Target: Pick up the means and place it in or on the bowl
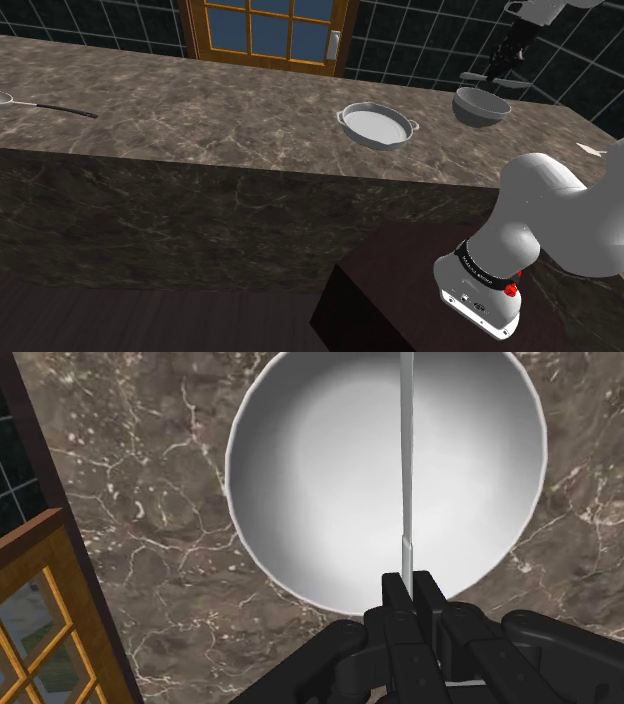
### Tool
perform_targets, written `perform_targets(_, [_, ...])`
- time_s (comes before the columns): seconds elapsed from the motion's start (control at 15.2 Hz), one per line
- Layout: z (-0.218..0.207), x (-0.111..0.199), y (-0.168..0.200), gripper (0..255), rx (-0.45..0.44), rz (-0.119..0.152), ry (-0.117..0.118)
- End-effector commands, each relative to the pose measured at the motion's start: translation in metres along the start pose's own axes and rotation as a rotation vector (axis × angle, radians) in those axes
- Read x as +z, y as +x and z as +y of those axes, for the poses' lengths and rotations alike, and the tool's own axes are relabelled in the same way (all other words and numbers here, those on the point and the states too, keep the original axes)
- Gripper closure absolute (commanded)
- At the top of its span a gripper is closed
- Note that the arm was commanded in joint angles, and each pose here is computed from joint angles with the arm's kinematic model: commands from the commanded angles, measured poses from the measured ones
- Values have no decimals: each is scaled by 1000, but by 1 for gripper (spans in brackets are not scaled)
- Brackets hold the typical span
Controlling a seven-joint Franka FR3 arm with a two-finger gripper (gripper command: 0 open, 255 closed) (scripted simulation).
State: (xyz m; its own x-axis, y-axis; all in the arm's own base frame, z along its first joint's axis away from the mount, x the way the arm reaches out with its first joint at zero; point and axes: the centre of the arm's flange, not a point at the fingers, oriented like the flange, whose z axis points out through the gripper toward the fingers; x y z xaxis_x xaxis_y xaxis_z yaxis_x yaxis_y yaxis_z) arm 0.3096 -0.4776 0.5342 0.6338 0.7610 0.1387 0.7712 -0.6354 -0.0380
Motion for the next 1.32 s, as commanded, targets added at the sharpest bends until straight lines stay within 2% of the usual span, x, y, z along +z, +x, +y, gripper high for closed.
perform_targets(0.0, [0,10,-2,255,0,0,0])
perform_targets(0.46, [2,49,-7,255,0,0,0])
perform_targets(0.99, [2,49,-7,255,0,0,0])
perform_targets(1.06, [2,49,-7,0,0,0,0])
perform_targets(1.25, [2,49,-7,0,0,0,0])
